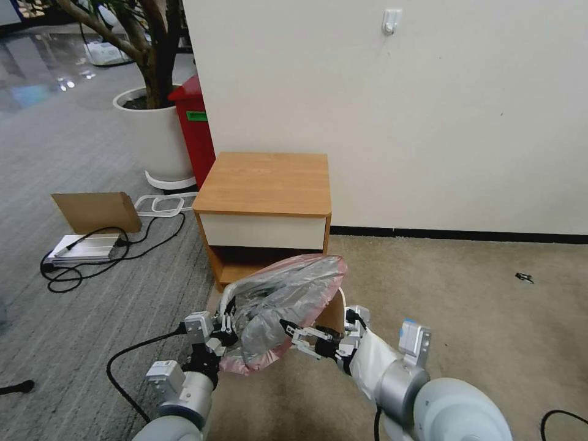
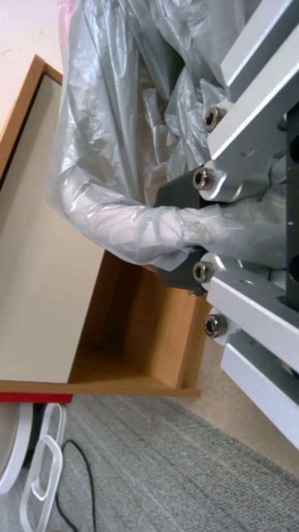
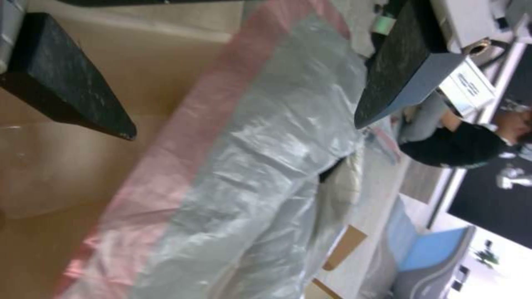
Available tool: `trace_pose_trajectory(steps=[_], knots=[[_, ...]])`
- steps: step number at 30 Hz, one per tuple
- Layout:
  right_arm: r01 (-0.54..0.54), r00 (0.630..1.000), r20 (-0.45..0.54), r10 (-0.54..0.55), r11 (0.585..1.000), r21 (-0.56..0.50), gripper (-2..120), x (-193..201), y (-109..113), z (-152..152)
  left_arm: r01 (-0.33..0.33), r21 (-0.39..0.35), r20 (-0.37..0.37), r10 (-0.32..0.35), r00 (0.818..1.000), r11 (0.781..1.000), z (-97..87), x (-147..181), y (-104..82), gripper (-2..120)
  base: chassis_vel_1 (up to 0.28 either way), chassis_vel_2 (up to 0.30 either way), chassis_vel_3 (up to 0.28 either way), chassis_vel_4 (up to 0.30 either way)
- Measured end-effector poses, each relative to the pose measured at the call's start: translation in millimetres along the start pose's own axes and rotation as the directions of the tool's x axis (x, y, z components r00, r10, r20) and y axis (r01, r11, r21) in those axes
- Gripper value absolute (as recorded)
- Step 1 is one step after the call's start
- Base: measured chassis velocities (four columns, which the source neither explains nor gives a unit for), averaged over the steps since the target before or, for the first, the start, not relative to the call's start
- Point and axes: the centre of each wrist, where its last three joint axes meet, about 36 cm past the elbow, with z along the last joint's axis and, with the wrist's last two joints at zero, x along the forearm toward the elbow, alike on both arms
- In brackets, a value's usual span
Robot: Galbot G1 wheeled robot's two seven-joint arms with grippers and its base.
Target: Pick up the garbage bag from the table and place it over the trash can.
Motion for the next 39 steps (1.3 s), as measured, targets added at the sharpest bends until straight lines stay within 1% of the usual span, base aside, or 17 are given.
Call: trace_pose_trajectory(steps=[6,8,10,14,15,20,21,23,24,26,27,30,31,34,35,38,39], knots=[[0.038,0.999,0.021,-0.037,0.999,-0.032,100,-5,-1,2,-0.004,0.014,-0.003,0.004,1.000,1.000,0.3,0,-0.8,7,0.000,0.000,0.000,0.000],[0.076,0.996,0.044,-0.073,0.996,-0.057,99,-8,-1,3,-0.009,0.046,-0.009,0.009,1.000,0.999,-0.3,0,-2.1,7,0.000,0.000,0.000,0.000],[0.083,0.996,0.047,-0.080,0.995,-0.062,98,-9,-1,3,-0.009,0.054,-0.012,0.010,1.000,0.999,-0.5,0,-2.3,7,0.000,0.000,0.000,0.000],[0.104,0.994,0.056,-0.099,0.991,-0.087,89,-14,0,6,-0.011,0.089,-0.028,0.014,0.999,0.996,-1.2,0,-3.4,7,0.000,0.000,0.000,0.000],[0.104,0.994,0.056,-0.099,0.991,-0.087,89,-14,0,6,-0.011,0.089,-0.028,0.014,0.999,0.996,-1.2,0,-3.4,7,0.000,0.000,0.000,0.000],[0.108,0.993,0.068,-0.101,0.989,-0.105,64,-20,3,10,-0.016,0.117,-0.039,0.021,0.999,0.993,-2.5,0,-4.5,7,0.000,0.000,0.000,0.000],[0.108,0.993,0.068,-0.101,0.989,-0.105,64,-20,3,10,-0.016,0.117,-0.039,0.021,0.999,0.993,-2.5,0,-4.5,7,0.000,0.000,0.000,0.000],[0.105,0.993,0.072,-0.097,0.989,-0.107,53,-21,3,11,-0.017,0.128,-0.043,0.023,0.999,0.992,-3.4,0,-4.8,7,0.000,0.000,0.000,0.000],[0.105,0.993,0.072,-0.097,0.989,-0.107,53,-21,3,11,-0.017,0.128,-0.043,0.023,0.999,0.992,-3.4,0,-4.8,7,0.000,0.000,0.000,0.000],[0.101,0.993,0.076,-0.093,0.989,-0.106,43,-21,2,10,-0.017,0.136,-0.046,0.024,0.999,0.991,-4.7,0,-4.8,7,0.000,0.000,0.000,0.000],[0.101,0.993,0.076,-0.093,0.989,-0.106,43,-21,2,10,-0.017,0.136,-0.046,0.024,0.999,0.991,-4.7,0,-4.8,7,0.000,0.000,0.000,0.000],[0.098,0.993,0.079,-0.089,0.990,-0.105,28,-20,1,10,-0.016,0.140,-0.049,0.022,0.999,0.990,-6.0,-1,-4.3,7,0.000,0.000,0.000,0.000],[0.098,0.993,0.079,-0.089,0.990,-0.105,28,-20,1,10,-0.016,0.140,-0.049,0.022,0.999,0.990,-6.0,-1,-4.3,7,0.000,0.000,0.000,0.000],[0.096,0.993,0.080,-0.088,0.990,-0.100,14,-19,1,10,-0.010,0.147,-0.053,0.018,0.998,0.989,-6.4,-3,-4.0,7,0.000,0.000,0.000,0.000],[0.096,0.993,0.080,-0.088,0.990,-0.100,14,-19,1,10,-0.010,0.147,-0.053,0.018,0.998,0.989,-6.4,-3,-4.0,7,0.000,0.000,0.000,0.000],[0.086,0.993,0.085,-0.079,0.993,-0.087,0,-16,-1,8,-0.005,0.161,-0.063,0.016,0.998,0.987,-6.4,-5,-3.0,7,0.000,0.000,0.000,0.000],[0.079,0.994,0.088,-0.072,0.994,-0.079,0,-13,-2,6,-0.002,0.165,-0.066,0.013,0.998,0.986,-6.6,-6,-2.0,7,0.000,0.000,0.000,0.000]])
